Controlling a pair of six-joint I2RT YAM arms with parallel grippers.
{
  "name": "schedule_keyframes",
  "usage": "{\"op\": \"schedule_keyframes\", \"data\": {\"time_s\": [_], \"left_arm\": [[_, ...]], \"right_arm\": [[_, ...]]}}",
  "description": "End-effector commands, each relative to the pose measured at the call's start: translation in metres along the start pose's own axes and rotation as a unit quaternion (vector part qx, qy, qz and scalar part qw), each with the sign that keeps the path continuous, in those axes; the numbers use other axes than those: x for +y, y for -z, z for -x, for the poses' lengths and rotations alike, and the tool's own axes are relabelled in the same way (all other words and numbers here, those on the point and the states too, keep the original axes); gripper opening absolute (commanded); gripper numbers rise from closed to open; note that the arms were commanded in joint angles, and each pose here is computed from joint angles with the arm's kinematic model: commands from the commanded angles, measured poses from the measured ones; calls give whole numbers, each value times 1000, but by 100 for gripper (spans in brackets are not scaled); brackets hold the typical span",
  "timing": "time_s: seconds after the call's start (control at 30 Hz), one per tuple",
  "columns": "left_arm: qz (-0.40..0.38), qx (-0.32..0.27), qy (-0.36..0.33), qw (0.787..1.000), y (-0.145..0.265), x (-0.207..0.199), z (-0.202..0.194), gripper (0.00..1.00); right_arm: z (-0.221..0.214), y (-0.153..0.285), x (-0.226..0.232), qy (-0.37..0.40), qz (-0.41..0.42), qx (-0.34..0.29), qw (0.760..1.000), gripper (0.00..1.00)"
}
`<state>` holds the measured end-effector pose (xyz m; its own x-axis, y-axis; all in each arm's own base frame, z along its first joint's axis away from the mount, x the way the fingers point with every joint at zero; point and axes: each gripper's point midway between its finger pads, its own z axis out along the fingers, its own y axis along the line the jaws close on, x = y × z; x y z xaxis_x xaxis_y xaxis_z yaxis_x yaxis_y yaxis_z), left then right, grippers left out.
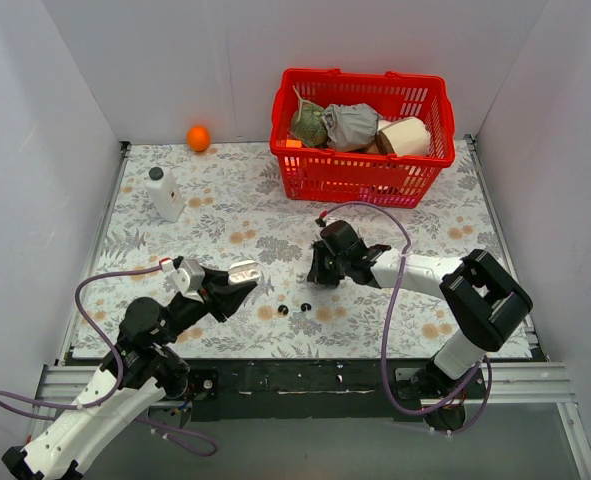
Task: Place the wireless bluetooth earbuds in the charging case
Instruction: Pick up the earbud from the center of the board.
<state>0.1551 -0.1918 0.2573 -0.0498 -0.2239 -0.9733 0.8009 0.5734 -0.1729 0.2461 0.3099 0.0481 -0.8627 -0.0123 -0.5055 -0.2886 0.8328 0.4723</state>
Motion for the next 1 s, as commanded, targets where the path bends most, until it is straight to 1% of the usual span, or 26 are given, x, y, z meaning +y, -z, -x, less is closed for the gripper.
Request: {"op": "schedule_keyframes", "data": {"time_s": [0.0,0.2,0.4,0.57,0.97], "left_arm": [[2,-14,-3,1000,0,-1,13,0],[0,-9,-1,1000,-2,-2,14,0],[0,-7,2,1000,-2,-2,13,0],[0,-3,6,1000,-2,-2,11,0],[0,1,6,1000,-2,-2,11,0]], "right_arm": [[3,3,-5,81,-10,1,997,1],[4,-12,-13,107,-28,12,994,1],[-6,-26,-6,114,-11,41,993,1],[-6,-32,9,119,7,44,992,1],[-10,-42,30,119,19,57,991,1]]}}
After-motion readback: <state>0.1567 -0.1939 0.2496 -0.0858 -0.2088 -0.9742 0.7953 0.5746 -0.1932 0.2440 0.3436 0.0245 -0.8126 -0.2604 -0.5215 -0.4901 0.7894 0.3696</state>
